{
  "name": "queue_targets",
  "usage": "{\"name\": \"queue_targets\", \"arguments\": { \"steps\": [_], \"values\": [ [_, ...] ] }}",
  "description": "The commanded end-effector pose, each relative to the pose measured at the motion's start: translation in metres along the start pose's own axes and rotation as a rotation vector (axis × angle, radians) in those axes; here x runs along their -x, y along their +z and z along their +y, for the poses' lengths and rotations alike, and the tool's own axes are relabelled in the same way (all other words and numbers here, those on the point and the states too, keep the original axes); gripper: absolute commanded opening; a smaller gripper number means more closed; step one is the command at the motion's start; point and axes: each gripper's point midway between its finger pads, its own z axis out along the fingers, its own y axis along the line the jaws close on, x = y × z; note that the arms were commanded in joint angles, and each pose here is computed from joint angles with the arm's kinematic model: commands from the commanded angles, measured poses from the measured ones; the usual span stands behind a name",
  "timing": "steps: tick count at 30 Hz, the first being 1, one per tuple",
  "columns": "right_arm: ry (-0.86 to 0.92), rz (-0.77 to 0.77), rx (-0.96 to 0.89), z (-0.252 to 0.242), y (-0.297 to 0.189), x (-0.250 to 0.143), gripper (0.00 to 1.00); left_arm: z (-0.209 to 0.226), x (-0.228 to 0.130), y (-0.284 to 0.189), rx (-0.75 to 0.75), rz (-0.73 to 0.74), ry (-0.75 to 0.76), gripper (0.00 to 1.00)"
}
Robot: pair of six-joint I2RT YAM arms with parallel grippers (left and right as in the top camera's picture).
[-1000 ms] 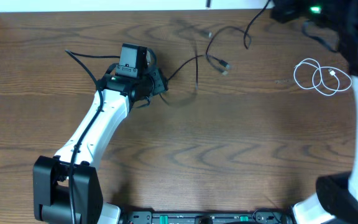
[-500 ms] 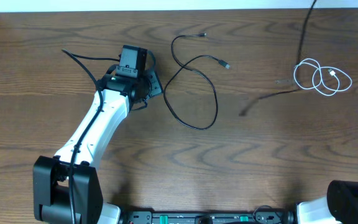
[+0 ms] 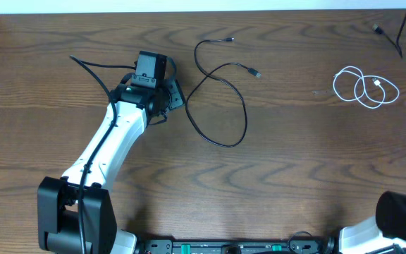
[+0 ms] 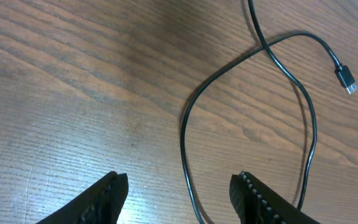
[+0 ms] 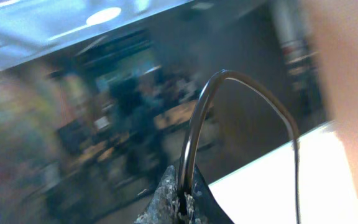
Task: Untangle cables
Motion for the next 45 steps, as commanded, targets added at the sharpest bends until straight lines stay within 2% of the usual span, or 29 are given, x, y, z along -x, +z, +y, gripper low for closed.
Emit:
{"name": "queue_targets", "arguments": {
  "steps": [1,5,7,15,19,20,21,22,24,27,30,33,37,40,45],
  "values": [
    [-0.058,-0.053,-0.193,-0.064,0.036,-0.012,0.01,0.003,0.002,0.002,0.018,-0.003,0.005,0.58],
    [-0.097,-0.052,-0.277,-0.118,0.067,-0.033,0.01,0.003,0.002,0.002,0.018,-0.003,0.005,0.58],
    [-0.152,0.046,-0.317,-0.141,0.078,-0.066,0.01,0.003,0.002,0.002,0.018,-0.003,0.005,0.58],
    [-0.229,0.684,-0.516,-0.231,0.066,-0.276,0.01,0.001,0.001,0.003,0.011,0.001,0.005,0.58],
    [-0.24,0.86,-0.565,-0.266,0.058,-0.354,0.03,0.001,0.002,0.003,0.009,-0.003,0.005,0.58],
    [-0.237,0.892,-0.565,-0.272,0.057,-0.371,0.06,0.001,0.002,0.003,0.009,-0.003,0.005,0.58],
    [-0.231,0.92,-0.561,-0.275,0.056,-0.386,0.15,0.001,0.002,0.003,0.009,-0.002,0.005,0.58],
    [-0.225,0.939,-0.554,-0.277,0.056,-0.396,0.25,0.001,0.002,0.003,0.009,-0.002,0.005,0.58],
    [-0.208,0.968,-0.532,-0.277,0.055,-0.41,0.56,0.001,0.002,0.003,0.009,-0.002,0.005,0.58],
    [-0.177,0.996,-0.481,-0.267,0.054,-0.414,0.8,0.001,0.002,0.003,0.009,-0.002,0.005,0.58],
    [-0.073,1.074,-0.326,-0.227,0.042,-0.41,0.89,0.001,0.002,0.003,0.009,-0.002,0.005,0.59],
    [-0.002,1.129,-0.154,-0.181,0.031,-0.401,0.92,0.001,0.002,0.003,0.009,-0.002,0.005,0.59],
    [-0.056,1.2,0.132,-0.115,0.009,-0.397,0.93,0.0,0.003,0.003,0.005,-0.005,0.007,0.6],
    [-0.124,1.276,0.299,-0.072,-0.015,-0.411,0.94,0.003,0.018,0.0,0.007,-0.059,0.053,0.64],
    [-0.233,1.466,0.485,-0.01,-0.074,-0.453,0.88,0.013,0.035,-0.011,-0.034,-0.08,0.001,0.68]
  ]
}}
